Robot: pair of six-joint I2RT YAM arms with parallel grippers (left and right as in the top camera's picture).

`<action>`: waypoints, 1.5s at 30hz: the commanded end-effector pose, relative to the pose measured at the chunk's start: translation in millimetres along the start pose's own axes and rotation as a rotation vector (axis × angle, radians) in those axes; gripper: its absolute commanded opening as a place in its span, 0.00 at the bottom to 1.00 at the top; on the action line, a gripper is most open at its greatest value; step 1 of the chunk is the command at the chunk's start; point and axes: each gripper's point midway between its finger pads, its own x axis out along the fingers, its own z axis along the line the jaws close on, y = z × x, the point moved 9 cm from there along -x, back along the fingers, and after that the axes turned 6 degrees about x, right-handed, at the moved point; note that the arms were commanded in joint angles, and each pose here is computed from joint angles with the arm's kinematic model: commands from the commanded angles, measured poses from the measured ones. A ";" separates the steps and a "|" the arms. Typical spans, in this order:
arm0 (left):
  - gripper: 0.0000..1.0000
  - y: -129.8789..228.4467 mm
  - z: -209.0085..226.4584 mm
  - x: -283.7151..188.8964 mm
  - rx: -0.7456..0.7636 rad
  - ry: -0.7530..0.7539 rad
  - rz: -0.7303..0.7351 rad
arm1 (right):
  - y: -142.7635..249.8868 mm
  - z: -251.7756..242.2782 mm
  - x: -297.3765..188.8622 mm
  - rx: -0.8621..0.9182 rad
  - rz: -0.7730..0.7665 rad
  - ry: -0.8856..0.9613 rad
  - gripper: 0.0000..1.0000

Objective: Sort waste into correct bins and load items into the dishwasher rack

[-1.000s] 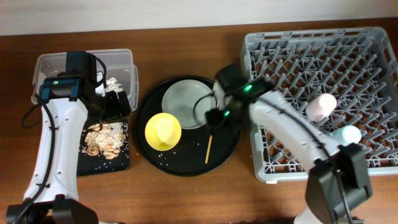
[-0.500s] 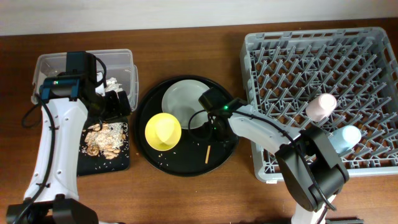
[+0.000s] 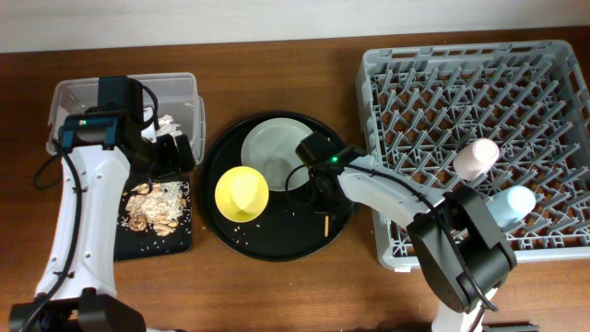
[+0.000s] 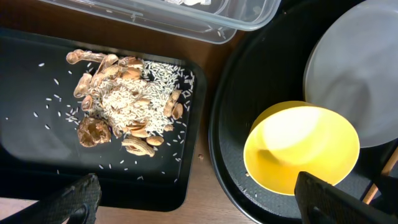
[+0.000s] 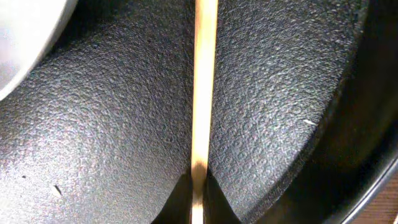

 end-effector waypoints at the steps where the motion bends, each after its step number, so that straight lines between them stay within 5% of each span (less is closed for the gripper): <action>1: 0.99 0.8 -0.2 -4.9 -0.015 0.012 -0.014 | -7.2 4.9 -33.5 -0.101 -0.010 -0.020 0.04; 7: 0.99 0.7 -0.2 -4.9 -0.015 0.012 -0.014 | -54.1 -62.9 -171.8 -0.135 -0.132 -0.052 0.04; 17: 0.99 0.2 -0.3 -4.9 -0.015 0.013 -0.018 | -41.8 -128.6 -92.0 -0.168 0.068 0.062 0.06; 20: 0.99 0.2 -0.3 -4.9 -0.015 0.013 -0.018 | -44.9 -127.4 -95.3 -0.168 0.049 0.057 0.31; 24: 0.99 0.2 -0.3 -4.9 -0.015 0.013 -0.018 | -63.3 -113.3 -171.1 -0.168 -0.137 -0.023 0.41; 26: 0.99 0.3 -0.3 -4.9 -0.015 0.013 -0.017 | -74.5 -89.8 -209.8 -0.208 -0.243 -0.254 0.76; 27: 0.99 0.2 -0.3 -4.9 -0.015 0.013 -0.018 | -78.0 -80.5 -212.1 -0.231 -0.265 -0.326 0.77; 32: 0.99 0.2 0.0 -4.9 -0.015 0.010 -0.018 | -63.3 -12.3 -159.6 -0.393 -0.110 -0.320 0.77; 37: 0.99 1.4 17.1 -6.0 -0.140 -0.155 -0.027 | -22.1 65.1 -111.7 -0.473 0.016 -0.311 0.73; 45: 0.99 1.2 28.7 -6.5 -0.176 -0.164 -0.024 | -17.9 102.5 -30.8 -0.371 0.111 -0.263 0.34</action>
